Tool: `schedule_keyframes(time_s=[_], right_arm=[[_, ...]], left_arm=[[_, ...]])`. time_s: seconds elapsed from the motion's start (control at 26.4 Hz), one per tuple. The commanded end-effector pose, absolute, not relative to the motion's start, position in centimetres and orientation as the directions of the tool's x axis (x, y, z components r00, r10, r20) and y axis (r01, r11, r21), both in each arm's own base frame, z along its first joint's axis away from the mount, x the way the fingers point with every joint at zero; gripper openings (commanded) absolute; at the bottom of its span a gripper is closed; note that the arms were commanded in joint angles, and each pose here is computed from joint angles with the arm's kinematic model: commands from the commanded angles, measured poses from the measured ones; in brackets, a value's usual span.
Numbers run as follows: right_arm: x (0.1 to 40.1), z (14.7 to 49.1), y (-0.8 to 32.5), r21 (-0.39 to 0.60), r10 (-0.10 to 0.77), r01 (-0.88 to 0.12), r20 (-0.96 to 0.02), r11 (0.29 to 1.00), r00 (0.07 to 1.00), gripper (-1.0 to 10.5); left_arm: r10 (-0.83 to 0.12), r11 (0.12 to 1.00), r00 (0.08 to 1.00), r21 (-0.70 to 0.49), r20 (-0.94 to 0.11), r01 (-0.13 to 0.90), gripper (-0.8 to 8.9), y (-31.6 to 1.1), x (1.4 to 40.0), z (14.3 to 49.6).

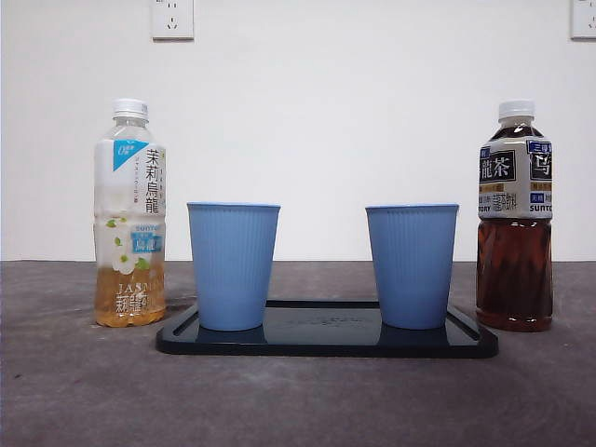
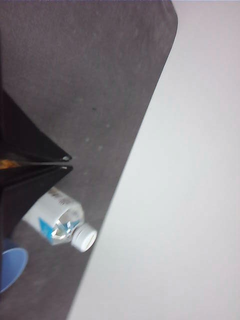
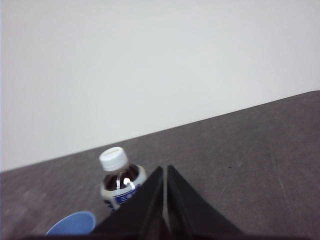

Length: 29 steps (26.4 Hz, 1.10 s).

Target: Pour the drink into the cup

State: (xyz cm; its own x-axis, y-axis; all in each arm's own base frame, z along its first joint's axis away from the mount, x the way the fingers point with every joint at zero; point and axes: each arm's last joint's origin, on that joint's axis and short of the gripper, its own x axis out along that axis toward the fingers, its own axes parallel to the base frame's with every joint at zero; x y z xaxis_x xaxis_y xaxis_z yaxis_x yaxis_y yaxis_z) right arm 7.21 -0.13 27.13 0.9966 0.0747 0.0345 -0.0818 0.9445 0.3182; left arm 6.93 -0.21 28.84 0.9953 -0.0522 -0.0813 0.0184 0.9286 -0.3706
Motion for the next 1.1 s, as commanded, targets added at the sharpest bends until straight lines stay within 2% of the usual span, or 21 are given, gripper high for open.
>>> schedule_keyframes(time_s=[0.04, 0.27, 0.42, 0.61, 0.83, 0.87, 0.99, 1.1], right_arm=[[7.0, 28.9, 0.0, 0.242, 0.111, -0.103, -0.022, 0.965, 0.994, 0.1], [6.9, 31.1, 0.3, 0.18, 0.225, -0.184, -0.243, 0.966, 0.944, 0.1], [6.8, 31.8, 0.5, 0.165, 0.285, -0.242, -0.334, 0.956, 0.898, 0.1], [6.3, 31.8, 0.8, 0.166, 0.327, -0.283, -0.402, 0.945, 0.856, 0.1], [6.1, 31.4, 1.0, 0.172, 0.357, -0.313, -0.435, 0.934, 0.827, 0.1], [6.1, 31.5, 1.1, 0.171, 0.359, -0.315, -0.434, 0.933, 0.826, 0.4], [6.1, 31.5, 1.1, 0.175, 0.358, -0.312, -0.43, 0.934, 0.829, 3.5], [6.2, 31.4, 1.1, 0.174, 0.359, -0.314, -0.427, 0.933, 0.83, 3.7]], left_arm=[[-0.108, 0.961, 0.985, -0.268, -0.134, 0.069, 0.1, -0.4, 7.0, 30.4], [-0.276, 0.952, 0.916, -0.215, -0.291, 0.218, 0.1, -0.9, 7.8, 31.5], [-0.359, 0.93, 0.849, -0.223, -0.389, 0.291, 0.1, -1.1, 8.1, 31.4], [-0.397, 0.917, 0.796, -0.227, -0.457, 0.327, 0.1, -1.3, 7.8, 30.9], [-0.407, 0.913, 0.784, -0.227, -0.468, 0.338, 0.21, -1.4, 7.6, 30.8], [-0.407, 0.913, 0.785, -0.228, -0.468, 0.338, 0.73, -1.4, 7.6, 30.8], [-0.407, 0.913, 0.785, -0.228, -0.468, 0.338, 3.7, -1.4, 7.6, 30.8], [-0.407, 0.913, 0.785, -0.228, -0.467, 0.338, 4.07, -1.4, 7.6, 30.8]])
